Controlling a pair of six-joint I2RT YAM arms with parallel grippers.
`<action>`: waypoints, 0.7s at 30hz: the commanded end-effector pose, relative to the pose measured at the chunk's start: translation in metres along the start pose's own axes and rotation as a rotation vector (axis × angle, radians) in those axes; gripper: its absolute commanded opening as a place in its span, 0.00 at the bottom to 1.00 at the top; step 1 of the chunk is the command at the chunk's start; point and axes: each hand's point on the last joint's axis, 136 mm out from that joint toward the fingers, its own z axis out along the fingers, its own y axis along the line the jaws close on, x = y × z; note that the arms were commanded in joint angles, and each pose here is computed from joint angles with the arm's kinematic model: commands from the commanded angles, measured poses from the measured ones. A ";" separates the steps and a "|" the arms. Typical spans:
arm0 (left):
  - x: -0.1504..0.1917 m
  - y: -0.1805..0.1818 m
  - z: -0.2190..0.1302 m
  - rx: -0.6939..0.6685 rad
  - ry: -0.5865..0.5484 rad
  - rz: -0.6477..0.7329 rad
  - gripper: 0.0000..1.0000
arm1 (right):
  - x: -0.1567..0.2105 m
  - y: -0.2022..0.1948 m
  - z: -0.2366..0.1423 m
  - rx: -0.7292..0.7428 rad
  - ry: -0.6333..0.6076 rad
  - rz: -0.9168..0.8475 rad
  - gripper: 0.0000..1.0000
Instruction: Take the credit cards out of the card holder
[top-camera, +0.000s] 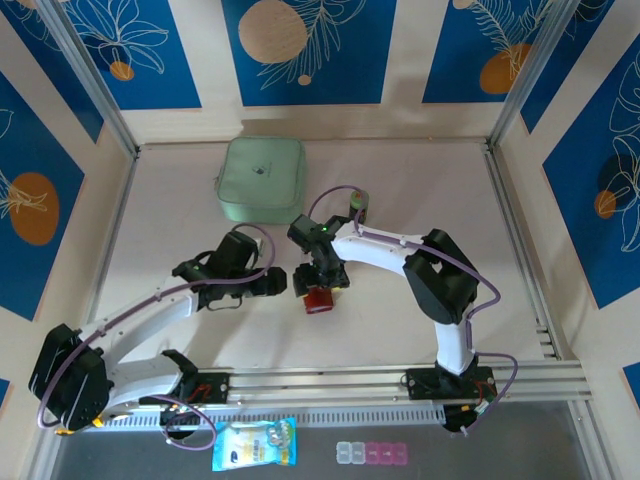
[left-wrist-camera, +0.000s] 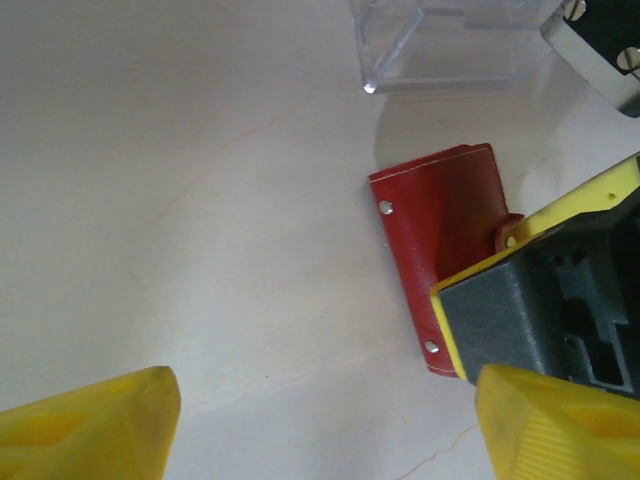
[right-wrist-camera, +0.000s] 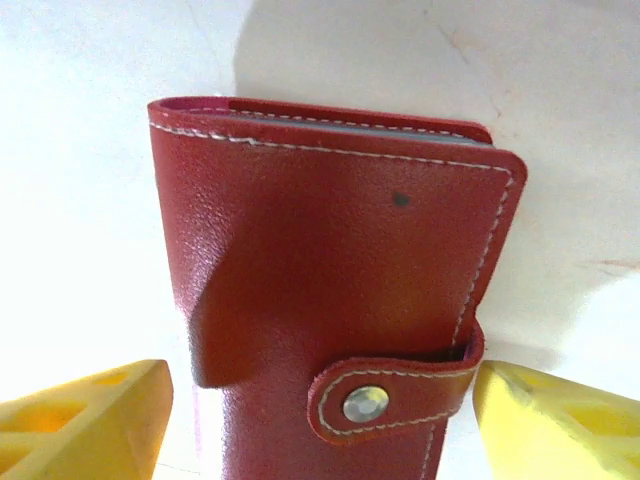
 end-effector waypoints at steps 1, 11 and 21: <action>0.001 -0.012 0.009 0.082 0.019 -0.040 0.72 | 0.004 0.004 -0.024 -0.035 -0.043 0.010 0.81; 0.000 -0.039 0.034 0.241 0.040 -0.155 0.49 | 0.015 -0.008 -0.041 -0.098 -0.105 0.069 0.67; 0.016 -0.053 0.068 0.298 0.098 -0.235 0.18 | 0.020 -0.014 -0.031 -0.109 -0.075 0.082 0.53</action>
